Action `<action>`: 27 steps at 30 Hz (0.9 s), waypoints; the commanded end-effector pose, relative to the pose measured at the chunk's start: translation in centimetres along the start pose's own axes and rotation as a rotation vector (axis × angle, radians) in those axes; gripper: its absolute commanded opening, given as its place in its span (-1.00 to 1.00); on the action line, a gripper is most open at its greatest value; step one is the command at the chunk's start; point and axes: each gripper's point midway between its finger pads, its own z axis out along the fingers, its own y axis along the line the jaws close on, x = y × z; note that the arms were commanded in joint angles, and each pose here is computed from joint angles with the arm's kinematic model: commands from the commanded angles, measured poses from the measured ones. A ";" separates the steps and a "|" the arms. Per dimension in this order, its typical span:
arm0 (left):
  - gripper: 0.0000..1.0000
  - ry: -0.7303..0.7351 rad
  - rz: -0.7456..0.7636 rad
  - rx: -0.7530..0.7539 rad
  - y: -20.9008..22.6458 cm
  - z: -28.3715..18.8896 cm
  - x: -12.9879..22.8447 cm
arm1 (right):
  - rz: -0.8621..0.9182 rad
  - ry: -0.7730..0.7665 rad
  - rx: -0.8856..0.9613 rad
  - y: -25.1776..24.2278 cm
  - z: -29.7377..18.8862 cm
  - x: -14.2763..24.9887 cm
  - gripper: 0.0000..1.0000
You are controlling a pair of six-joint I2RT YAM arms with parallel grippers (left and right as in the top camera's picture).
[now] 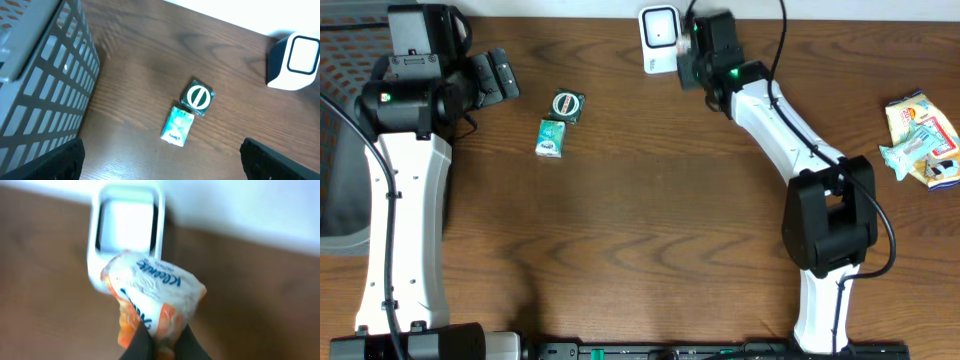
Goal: Scan the item barcode
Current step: 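Raise the orange pack up to the scanner face and hold it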
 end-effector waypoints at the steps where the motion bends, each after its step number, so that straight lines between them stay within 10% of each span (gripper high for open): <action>1: 0.95 0.009 -0.008 -0.015 0.2 0.3 0.2 | -0.163 -0.115 0.054 -0.6 -0.9 -3.4 -0.98; 18: 0.95 0.010 -0.007 -0.015 0.2 0.3 0.2 | -1.202 -0.215 0.239 3.1 4.7 -3.1 -0.98; 27: 0.95 0.010 -0.008 -0.015 0.2 0.3 0.2 | -1.249 -0.270 0.292 3.3 5.8 -3.5 -0.98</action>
